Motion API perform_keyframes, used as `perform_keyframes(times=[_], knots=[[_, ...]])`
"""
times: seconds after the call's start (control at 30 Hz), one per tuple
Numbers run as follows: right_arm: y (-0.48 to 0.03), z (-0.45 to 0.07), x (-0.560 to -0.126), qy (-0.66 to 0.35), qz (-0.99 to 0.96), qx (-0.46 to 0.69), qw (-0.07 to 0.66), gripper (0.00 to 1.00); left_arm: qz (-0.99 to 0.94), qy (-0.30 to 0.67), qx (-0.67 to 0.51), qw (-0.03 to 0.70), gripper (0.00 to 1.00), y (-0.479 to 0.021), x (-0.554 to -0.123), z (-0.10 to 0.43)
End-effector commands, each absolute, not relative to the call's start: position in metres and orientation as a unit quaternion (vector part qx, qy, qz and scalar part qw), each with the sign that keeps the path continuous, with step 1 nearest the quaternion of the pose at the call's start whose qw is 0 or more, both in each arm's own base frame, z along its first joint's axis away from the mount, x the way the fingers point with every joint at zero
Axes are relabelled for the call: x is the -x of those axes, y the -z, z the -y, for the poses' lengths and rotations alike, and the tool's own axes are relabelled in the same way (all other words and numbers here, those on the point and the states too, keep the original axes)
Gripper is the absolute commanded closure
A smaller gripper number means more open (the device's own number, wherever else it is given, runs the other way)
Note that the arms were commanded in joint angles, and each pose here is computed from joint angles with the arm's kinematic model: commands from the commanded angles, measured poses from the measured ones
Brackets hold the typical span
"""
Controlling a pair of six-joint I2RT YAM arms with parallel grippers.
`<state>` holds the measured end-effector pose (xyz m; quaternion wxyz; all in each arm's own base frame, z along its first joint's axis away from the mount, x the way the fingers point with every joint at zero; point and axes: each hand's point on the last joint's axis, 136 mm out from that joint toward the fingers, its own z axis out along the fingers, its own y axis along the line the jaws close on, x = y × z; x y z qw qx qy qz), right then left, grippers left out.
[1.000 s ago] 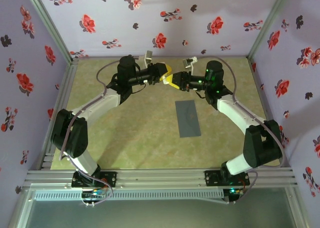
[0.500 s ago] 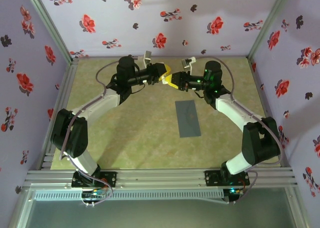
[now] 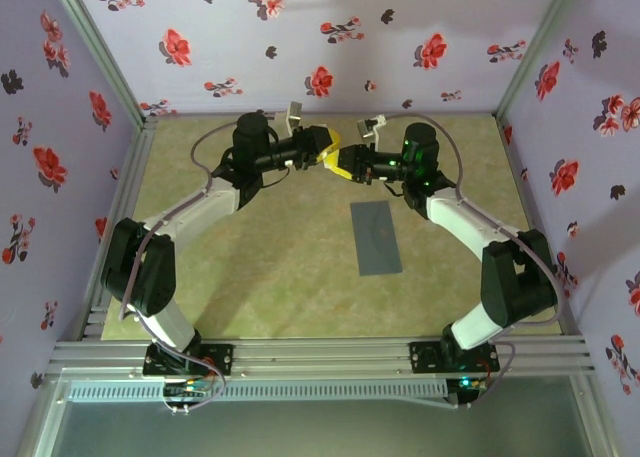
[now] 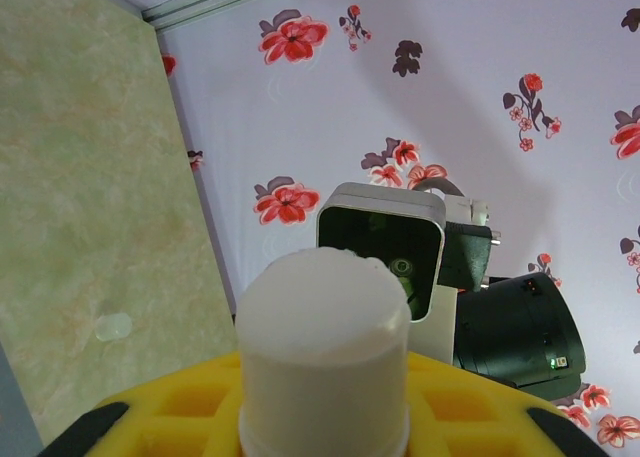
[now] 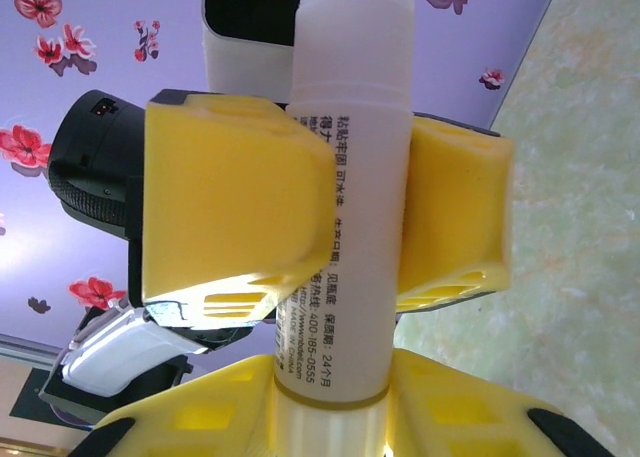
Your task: Place the letter into the envelope and seal it
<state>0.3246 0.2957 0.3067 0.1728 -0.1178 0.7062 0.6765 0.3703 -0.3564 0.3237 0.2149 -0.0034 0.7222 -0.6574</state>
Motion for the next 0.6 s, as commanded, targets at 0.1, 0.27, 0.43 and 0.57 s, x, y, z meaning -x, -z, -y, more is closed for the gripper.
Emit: perform_keyframes(times=[0.1,0.27,0.43,0.57], knots=[[-0.308,-0.303,-0.322,-0.681,-0.702,0.133,0.163,0.80,-0.709,0.669,-0.009,0.223,1.00,-0.333,-0.368,0.357],[-0.306,-0.301,-0.323,-0.658,-0.719,0.132,0.182,0.83,-0.719,0.657,-0.003,0.224,1.00,-0.327,-0.370,0.356],[-0.286,-0.301,-0.318,-0.561,-0.784,0.151,0.217,0.84,-0.736,0.638,-0.003,0.225,1.00,-0.323,-0.369,0.356],[-0.275,-0.308,-0.317,-0.476,-0.823,0.171,0.258,0.85,-0.750,0.624,0.007,0.220,1.00,-0.317,-0.368,0.359]])
